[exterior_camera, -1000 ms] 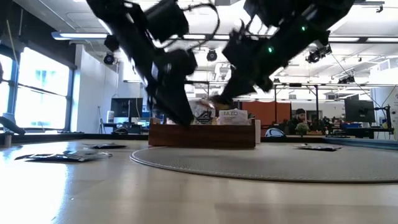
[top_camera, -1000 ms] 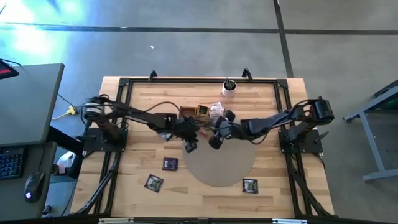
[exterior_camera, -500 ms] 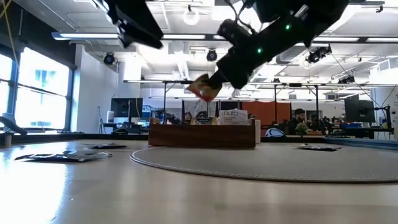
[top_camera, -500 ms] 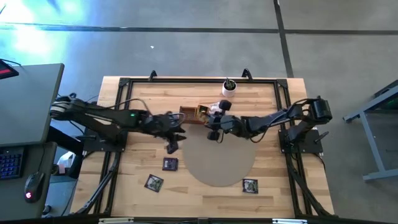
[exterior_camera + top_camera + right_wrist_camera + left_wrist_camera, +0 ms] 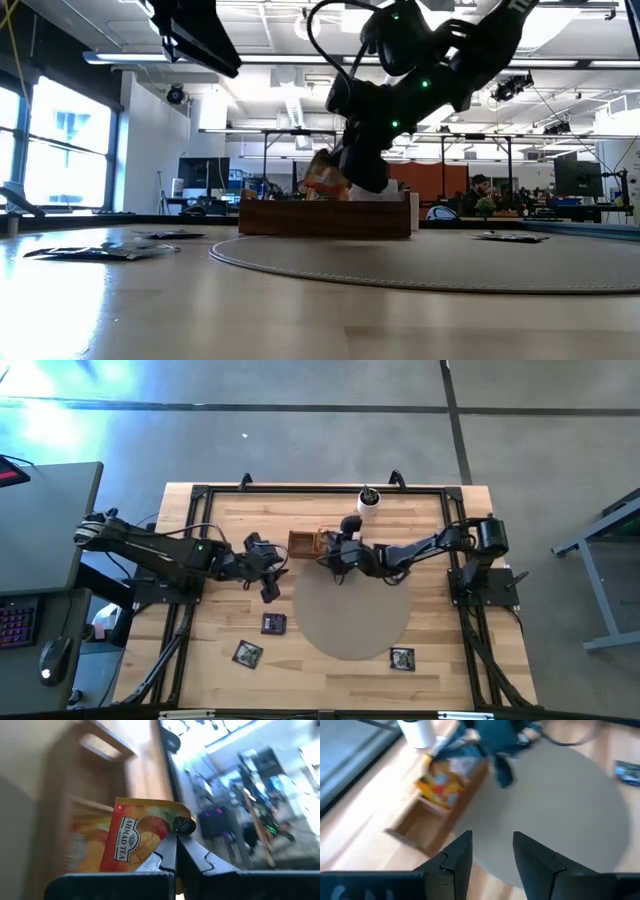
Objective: Pick & Place Tea
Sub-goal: Put the yellow tea bag into the middle section of the wooden organizer, then put the dark blue tea bag into the left section of the wooden organizer
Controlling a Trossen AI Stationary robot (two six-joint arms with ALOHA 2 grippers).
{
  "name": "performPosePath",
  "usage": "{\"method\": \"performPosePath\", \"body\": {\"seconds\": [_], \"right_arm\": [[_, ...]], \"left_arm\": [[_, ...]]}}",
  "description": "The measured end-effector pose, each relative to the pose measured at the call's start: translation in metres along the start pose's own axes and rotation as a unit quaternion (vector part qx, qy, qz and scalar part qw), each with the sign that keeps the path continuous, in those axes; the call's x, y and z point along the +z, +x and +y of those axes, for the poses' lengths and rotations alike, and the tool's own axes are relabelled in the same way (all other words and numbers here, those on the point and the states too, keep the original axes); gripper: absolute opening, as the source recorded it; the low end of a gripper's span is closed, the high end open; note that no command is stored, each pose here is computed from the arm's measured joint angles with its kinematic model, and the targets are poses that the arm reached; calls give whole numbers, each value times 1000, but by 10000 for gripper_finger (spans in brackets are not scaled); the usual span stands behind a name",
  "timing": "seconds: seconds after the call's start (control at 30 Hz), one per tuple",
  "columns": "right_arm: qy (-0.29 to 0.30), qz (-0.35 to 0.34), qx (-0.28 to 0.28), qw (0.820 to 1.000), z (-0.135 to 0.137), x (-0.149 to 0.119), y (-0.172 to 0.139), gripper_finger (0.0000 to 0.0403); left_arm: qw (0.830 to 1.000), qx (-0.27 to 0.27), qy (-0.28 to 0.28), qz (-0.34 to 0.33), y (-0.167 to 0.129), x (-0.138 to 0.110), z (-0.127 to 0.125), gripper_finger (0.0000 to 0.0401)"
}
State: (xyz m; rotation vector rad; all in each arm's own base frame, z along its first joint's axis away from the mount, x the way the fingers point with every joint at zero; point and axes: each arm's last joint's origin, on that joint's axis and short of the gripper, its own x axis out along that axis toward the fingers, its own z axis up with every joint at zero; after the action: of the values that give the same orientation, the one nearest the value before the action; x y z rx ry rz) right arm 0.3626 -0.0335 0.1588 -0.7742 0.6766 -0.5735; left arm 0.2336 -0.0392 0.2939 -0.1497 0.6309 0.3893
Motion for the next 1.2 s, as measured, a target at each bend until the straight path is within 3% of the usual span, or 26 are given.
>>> {"method": "performPosePath", "body": {"seconds": [0.17,0.47,0.63,0.9,1.0,1.2], "right_arm": [[-9,2,17,1000,0,2,1,0],[-25,26,76,996,0,-14,9,12],[-64,23,77,995,-1,-15,10,39],[-29,10,91,995,0,-13,10,102],[-29,9,77,997,-1,-12,10,121],[-14,16,-4,1000,-12,8,1,141]], "left_arm": [[998,56,-5,-11,-1,-1,4,140],[998,65,0,-6,-1,-3,6,140],[998,65,0,-6,-1,-3,6,140],[998,65,1,-5,-1,-3,6,140],[998,66,3,-4,-1,-3,6,140],[998,69,7,2,-1,-5,7,140]]}}
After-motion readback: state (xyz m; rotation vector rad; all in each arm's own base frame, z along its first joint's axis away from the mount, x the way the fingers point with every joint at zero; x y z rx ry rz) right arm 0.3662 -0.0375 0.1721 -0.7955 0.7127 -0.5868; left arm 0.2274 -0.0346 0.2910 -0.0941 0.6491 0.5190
